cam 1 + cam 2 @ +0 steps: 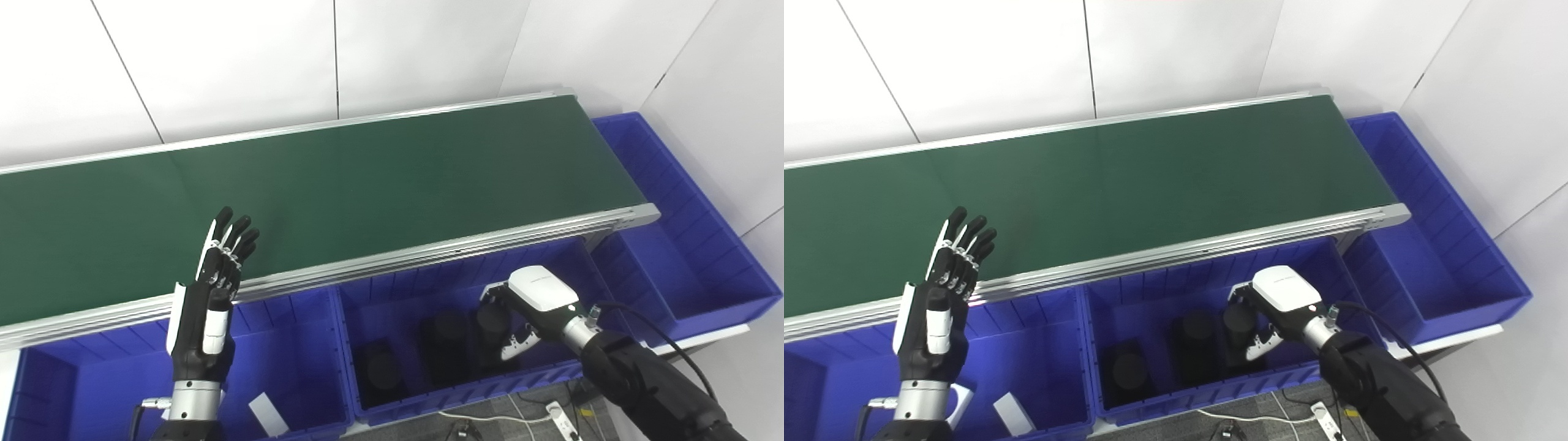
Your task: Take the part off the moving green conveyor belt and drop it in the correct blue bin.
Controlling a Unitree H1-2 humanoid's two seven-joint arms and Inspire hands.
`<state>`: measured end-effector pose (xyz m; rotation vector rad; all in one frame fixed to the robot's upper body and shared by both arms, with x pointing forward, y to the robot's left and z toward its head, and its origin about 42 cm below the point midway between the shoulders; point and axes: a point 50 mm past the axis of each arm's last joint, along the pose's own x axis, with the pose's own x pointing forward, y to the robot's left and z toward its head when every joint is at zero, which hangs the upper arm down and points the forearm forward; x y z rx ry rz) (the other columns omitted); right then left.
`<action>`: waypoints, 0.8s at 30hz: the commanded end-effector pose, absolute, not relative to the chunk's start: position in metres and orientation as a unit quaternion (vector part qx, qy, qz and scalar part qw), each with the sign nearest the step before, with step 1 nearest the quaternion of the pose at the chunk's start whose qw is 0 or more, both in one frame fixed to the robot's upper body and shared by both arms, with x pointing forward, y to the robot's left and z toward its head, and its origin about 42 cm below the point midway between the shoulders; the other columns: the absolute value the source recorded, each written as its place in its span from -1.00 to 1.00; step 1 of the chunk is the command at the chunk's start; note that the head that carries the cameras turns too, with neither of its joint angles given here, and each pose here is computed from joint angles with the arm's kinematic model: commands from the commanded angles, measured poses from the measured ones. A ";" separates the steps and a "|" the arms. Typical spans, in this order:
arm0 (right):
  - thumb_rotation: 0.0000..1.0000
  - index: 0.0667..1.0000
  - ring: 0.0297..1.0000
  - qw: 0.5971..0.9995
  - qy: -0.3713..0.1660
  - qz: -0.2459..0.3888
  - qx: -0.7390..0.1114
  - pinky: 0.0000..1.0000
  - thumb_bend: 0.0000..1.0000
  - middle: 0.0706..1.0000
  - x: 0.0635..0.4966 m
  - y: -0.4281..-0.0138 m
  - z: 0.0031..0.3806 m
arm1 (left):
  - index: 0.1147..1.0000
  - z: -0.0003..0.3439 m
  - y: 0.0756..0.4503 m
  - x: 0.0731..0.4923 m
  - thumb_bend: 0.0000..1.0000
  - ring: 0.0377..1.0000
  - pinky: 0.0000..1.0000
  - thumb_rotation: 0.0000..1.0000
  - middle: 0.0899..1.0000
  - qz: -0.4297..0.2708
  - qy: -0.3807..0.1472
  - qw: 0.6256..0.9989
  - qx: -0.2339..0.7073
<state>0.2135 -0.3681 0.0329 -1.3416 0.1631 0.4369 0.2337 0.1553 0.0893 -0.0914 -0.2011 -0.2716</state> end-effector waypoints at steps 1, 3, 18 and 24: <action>-0.06 0.54 0.58 0.755 0.062 0.188 -0.625 0.34 0.99 0.67 0.219 -0.377 0.047 | 0.93 0.099 0.152 0.237 0.45 0.78 0.82 0.86 0.84 -0.141 -0.124 0.981 -0.047; 0.04 0.58 0.64 0.751 0.059 0.190 -0.630 0.43 1.00 0.73 0.219 -0.378 0.047 | 0.93 0.099 0.153 0.236 0.46 0.78 0.82 0.85 0.84 -0.142 -0.123 0.981 -0.047; -0.10 0.55 0.56 0.783 0.026 0.158 -0.601 0.33 1.00 0.69 0.205 -0.373 0.061 | 0.94 0.098 0.157 0.236 0.47 0.77 0.84 0.84 0.85 -0.142 -0.120 0.982 -0.043; 0.00 0.54 0.47 0.825 -0.037 0.136 -0.548 0.21 0.99 0.63 0.195 -0.351 0.087 | 0.94 0.096 0.160 0.236 0.44 0.75 0.78 0.83 0.85 -0.147 -0.121 0.981 -0.042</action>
